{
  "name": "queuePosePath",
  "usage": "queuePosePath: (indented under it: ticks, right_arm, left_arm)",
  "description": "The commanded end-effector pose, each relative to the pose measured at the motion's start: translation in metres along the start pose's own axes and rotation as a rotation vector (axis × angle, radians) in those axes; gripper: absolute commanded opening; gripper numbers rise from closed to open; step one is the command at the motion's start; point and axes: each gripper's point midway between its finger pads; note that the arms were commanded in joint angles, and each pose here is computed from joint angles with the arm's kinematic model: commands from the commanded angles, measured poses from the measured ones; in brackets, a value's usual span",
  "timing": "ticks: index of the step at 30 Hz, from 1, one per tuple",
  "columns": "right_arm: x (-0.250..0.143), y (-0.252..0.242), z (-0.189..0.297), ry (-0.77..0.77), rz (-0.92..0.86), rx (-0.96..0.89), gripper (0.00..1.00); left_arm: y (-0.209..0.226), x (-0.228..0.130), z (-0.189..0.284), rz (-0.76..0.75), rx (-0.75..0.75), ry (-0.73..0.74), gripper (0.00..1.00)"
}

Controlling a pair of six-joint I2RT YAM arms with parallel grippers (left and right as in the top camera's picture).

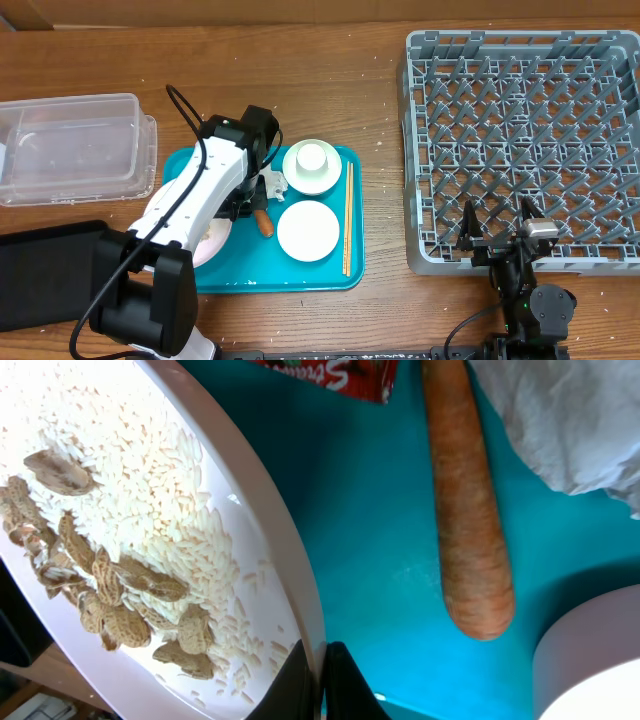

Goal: Sort waste into correct bins and load items into the dishwasher
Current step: 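Grasp the rim of the white plate with the left gripper, then lift the plate and carry it left over the black tray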

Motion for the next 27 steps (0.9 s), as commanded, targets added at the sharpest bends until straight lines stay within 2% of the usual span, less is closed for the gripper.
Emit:
queuePosePath:
  ticks: [1, 6, 18, 27]
  right_arm:
    - [-0.002, -0.001, 0.000, -0.004, -0.004, -0.005, 1.00]
    - [-0.002, -0.001, 0.000, -0.004, -0.004, -0.005, 1.00]
    - [-0.002, -0.001, 0.000, -0.004, -0.004, -0.005, 1.00]
    - [-0.002, -0.001, 0.000, -0.004, -0.004, -0.006, 1.00]
  left_arm:
    - [0.009, 0.014, 0.012, 0.010, 0.050, -0.056, 0.04]
    - [0.028, 0.024, 0.030, 0.030, 0.108, -0.088, 0.04]
    - [0.086, 0.063, 0.069, 0.241, 0.054, -0.132, 0.04]
    - [0.142, 0.100, 0.076, 0.436, -0.112, -0.177, 0.04]
Point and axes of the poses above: each gripper's point midway between its finger pads, its own z axis back along the fingers, its own y axis along the line the jaws close on, x = y × z, and after that the axes turned 4 degrees about z, right-handed
